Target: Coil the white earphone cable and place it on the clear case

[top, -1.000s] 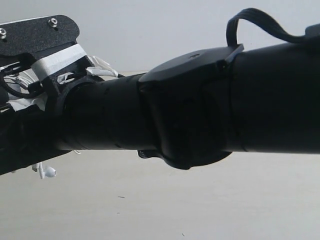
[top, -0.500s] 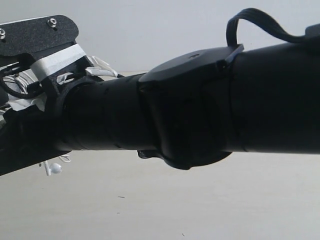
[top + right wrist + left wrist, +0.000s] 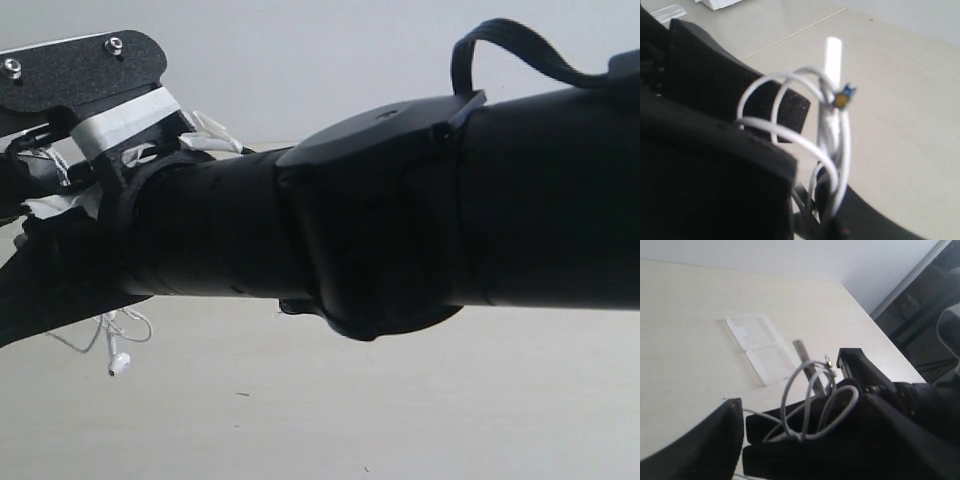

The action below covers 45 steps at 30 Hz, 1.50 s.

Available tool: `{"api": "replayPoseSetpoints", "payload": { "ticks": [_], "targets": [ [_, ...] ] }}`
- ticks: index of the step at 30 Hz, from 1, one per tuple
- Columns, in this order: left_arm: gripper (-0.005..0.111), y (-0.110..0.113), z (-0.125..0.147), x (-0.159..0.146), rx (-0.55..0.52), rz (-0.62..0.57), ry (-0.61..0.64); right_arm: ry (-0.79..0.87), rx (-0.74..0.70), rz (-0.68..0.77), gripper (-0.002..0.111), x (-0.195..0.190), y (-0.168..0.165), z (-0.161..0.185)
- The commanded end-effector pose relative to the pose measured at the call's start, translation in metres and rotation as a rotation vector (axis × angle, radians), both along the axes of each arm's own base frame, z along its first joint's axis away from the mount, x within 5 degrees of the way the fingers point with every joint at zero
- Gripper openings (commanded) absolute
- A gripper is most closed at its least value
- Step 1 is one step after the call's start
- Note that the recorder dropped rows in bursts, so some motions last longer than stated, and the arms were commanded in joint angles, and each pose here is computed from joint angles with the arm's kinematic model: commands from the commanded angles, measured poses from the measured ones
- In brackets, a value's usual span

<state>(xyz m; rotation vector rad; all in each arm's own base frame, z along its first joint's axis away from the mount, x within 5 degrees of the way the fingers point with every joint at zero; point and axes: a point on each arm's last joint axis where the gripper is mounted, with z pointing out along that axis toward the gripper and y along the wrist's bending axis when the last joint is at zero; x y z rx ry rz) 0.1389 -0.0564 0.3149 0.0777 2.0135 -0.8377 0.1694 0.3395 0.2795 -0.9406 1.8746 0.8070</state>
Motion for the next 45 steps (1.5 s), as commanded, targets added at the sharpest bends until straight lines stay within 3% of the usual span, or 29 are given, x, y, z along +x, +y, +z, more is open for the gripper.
{"api": "replayPoseSetpoints", "payload": {
  "ticks": [1, 13, 26, 35, 45],
  "targets": [
    [0.066, -0.001, 0.0, -0.007, 0.01, -0.029, 0.004, -0.006, -0.004, -0.048, 0.0, 0.005, -0.002, 0.002],
    [0.066, 0.004, 0.011, -0.02, 0.043, 0.03, -0.103, -0.055, -0.053, -0.186, 0.0, 0.021, -0.014, 0.001],
    [0.066, 0.015, 0.019, -0.045, 0.189, 0.102, -0.2, -0.104, -0.072, -0.424, 0.0, 0.081, -0.066, 0.013],
    [0.066, 0.024, 0.013, -0.049, 0.264, 0.177, -0.15, -0.253, -0.284, -0.634, 0.0, 0.1, -0.097, 0.013],
    [0.066, 0.023, 0.013, -0.049, 0.255, 0.169, -0.14, -0.16, -0.269, -0.766, 0.0, 0.139, -0.131, -0.005]
  ]
}}
